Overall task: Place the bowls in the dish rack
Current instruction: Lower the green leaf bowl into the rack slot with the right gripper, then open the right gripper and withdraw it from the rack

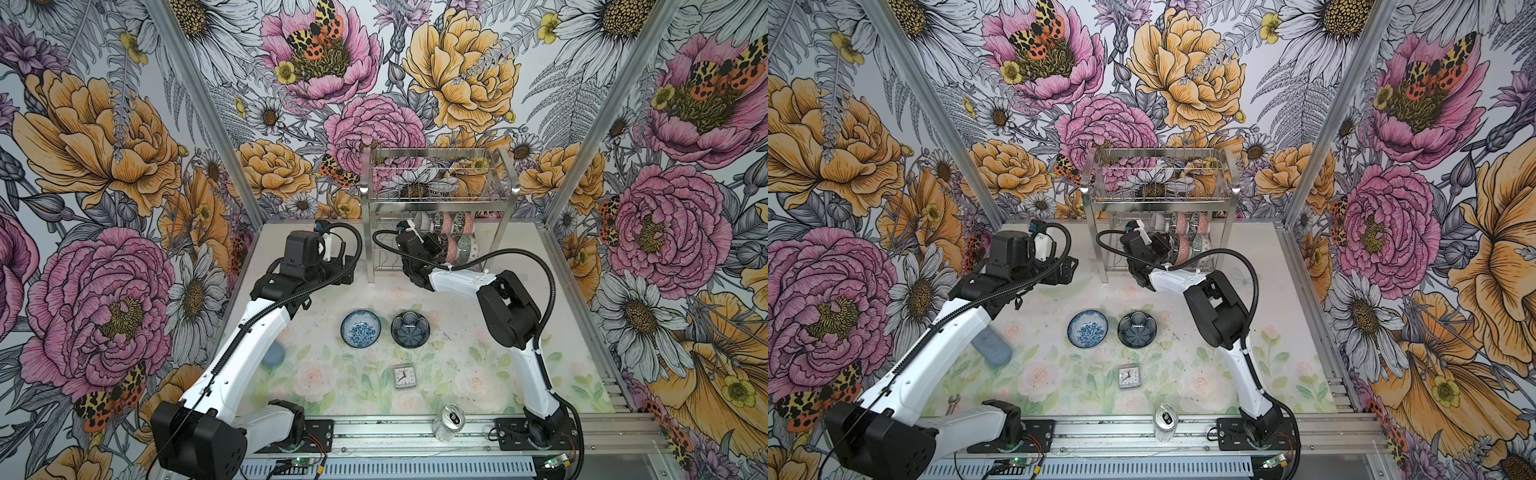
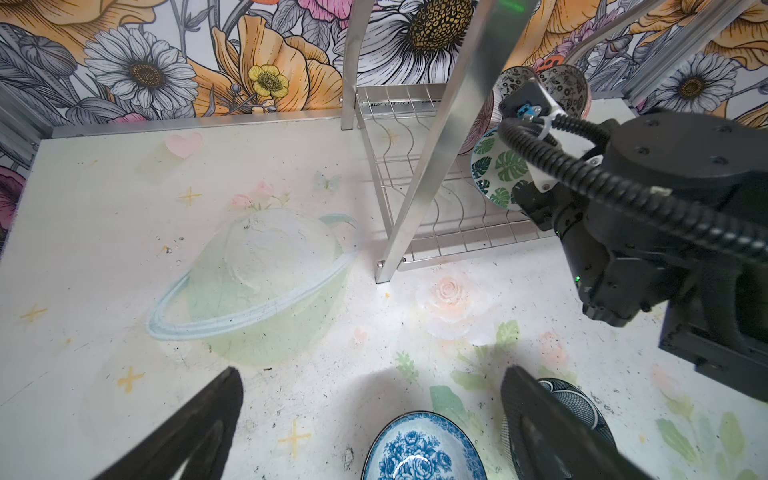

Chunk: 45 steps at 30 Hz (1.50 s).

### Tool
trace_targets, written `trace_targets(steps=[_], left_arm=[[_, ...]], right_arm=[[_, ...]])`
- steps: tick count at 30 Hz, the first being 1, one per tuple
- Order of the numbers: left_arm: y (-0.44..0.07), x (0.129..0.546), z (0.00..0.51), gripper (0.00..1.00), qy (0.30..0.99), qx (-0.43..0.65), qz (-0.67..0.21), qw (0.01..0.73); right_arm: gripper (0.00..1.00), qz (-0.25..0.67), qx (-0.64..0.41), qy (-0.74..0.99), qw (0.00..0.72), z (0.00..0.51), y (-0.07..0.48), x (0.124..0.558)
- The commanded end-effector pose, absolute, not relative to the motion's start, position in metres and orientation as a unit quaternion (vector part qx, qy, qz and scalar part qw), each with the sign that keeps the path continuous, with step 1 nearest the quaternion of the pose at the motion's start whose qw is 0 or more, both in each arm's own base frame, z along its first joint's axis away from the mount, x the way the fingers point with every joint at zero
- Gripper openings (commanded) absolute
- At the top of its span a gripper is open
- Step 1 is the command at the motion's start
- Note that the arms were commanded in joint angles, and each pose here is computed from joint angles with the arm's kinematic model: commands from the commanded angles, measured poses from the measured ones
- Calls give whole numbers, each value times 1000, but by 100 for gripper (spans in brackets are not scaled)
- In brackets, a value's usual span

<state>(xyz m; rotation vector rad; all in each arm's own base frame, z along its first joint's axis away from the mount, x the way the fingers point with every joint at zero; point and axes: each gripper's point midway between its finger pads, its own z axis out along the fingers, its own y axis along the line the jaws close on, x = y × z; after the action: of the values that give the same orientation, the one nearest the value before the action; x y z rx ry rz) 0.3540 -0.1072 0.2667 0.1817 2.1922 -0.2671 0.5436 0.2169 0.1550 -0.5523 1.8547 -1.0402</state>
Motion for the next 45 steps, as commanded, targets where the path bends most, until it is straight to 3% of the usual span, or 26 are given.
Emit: trace_targets(steps=[1, 13, 19, 33, 35, 39, 45], left_arm=[[-106, 351, 271, 99, 879, 81, -112, 455], [-106, 351, 272, 99, 879, 80, -111, 456], [-106, 351, 271, 99, 880, 81, -111, 456], [-105, 351, 269, 99, 881, 79, -109, 454], [-105, 351, 269, 99, 881, 80, -108, 453], [-105, 351, 268, 99, 881, 81, -108, 453], [-105, 352, 267, 99, 883, 79, -108, 451]], right_arm=[[0, -425, -196, 741, 480, 175, 224, 551], [1, -417, -219, 746, 471, 159, 236, 558], [20, -399, -226, 754, 471, 155, 240, 556], [35, -348, -212, 769, 492, 174, 239, 545], [40, -342, -210, 771, 496, 177, 239, 543], [75, -329, -215, 774, 497, 183, 239, 537], [84, -285, -213, 779, 516, 198, 238, 520]])
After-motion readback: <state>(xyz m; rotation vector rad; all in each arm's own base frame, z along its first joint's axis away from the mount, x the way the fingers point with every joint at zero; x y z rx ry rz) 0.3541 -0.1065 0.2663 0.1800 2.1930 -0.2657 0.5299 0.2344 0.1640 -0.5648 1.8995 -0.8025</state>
